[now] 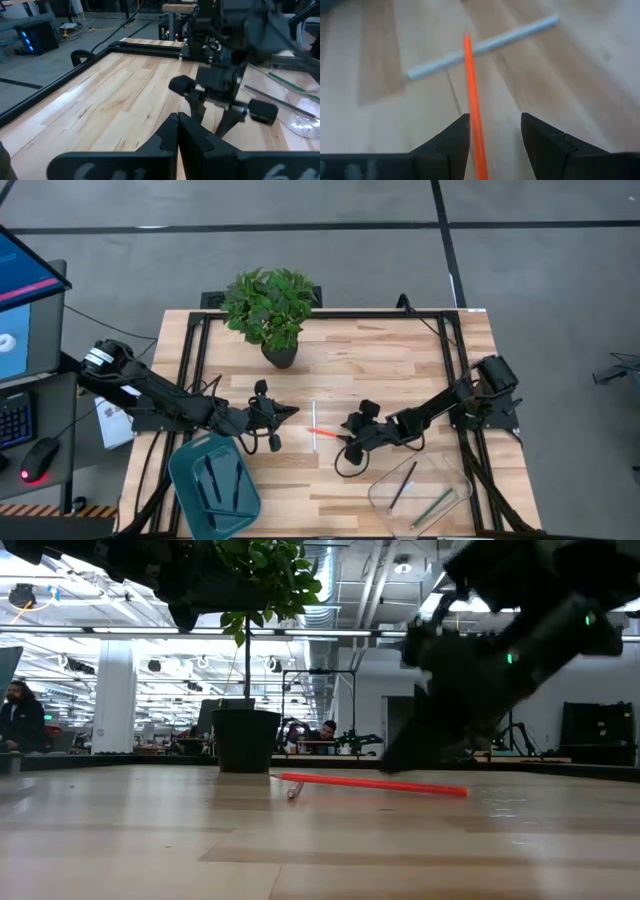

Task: Sort pens & pencils
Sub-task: Put the orange pencil into the transparent bin

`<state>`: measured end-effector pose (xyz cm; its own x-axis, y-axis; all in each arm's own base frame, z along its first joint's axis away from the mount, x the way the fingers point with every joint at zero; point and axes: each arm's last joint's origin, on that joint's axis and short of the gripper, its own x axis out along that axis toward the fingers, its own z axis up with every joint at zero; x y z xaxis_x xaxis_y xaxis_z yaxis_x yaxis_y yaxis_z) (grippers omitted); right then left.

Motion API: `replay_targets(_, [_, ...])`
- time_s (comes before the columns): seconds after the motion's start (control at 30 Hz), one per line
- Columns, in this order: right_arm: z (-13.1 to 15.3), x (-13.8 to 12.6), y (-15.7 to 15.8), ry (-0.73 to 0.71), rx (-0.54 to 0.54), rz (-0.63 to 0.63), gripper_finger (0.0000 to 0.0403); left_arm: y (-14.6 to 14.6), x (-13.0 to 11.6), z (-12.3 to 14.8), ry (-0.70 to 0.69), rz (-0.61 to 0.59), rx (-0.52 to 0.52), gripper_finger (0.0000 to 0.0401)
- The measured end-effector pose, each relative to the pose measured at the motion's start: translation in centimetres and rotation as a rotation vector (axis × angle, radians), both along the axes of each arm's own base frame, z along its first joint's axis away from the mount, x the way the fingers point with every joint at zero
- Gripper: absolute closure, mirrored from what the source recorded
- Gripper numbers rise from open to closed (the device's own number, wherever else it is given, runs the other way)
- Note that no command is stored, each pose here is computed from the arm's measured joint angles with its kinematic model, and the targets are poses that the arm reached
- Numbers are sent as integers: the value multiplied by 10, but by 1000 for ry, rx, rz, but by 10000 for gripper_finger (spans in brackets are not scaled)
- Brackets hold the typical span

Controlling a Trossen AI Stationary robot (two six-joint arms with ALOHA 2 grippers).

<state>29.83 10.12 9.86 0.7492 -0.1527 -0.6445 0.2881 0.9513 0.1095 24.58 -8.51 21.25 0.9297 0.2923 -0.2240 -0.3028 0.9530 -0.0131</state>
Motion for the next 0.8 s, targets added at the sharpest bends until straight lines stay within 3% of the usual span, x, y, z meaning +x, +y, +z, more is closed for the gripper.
replay_targets(0.17, [-15, 5, 2, -18, -7, -3, 204, 0, 0, 0, 0, -2, 6, 401])
replay_targets(0.8, [-23, 6, -14, 20, -104, 39, 209, 0, 0, 0, 6, -6, 23, 401])
